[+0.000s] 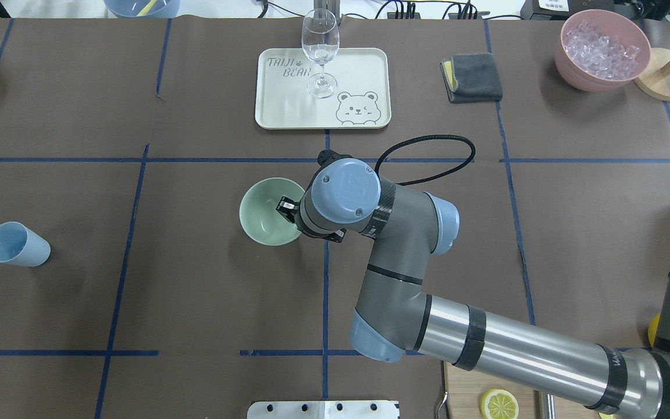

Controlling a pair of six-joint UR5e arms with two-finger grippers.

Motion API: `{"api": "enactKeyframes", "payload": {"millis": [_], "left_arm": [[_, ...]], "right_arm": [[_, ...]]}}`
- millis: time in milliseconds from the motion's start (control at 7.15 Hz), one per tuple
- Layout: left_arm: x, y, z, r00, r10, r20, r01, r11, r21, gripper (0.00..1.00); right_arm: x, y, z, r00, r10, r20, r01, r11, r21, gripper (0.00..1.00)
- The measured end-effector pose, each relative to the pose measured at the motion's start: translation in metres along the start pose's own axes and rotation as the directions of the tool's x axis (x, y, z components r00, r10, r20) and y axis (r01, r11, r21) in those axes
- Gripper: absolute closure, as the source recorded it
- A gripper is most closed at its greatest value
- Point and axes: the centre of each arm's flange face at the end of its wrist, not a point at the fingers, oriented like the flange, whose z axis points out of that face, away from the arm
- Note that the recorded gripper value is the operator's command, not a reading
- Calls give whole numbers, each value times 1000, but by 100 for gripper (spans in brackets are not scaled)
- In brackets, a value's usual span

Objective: Pour ice into bowl

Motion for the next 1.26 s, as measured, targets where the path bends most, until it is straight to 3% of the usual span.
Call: {"api": "enactKeyframes", "payload": {"millis": [280, 559, 979, 1259], "left_arm": [[24, 1, 21, 997, -62, 52, 58, 996, 69, 0], [49, 16, 30, 984, -150, 91, 135, 979, 156, 0], [119, 57, 54, 943, -306, 134, 257, 921, 294, 0], [150, 93, 67, 910, -393, 135, 310, 858, 410, 0]], "right_arm": [[-5, -23, -41, 999, 10, 52, -9, 999, -36, 0], [32, -84, -102, 995, 48, 89, -40, 995, -93, 0], [90, -129, -133, 996, 47, 81, -41, 997, -72, 0], [105, -142, -133, 997, 28, 69, -25, 998, -52, 0]]}}
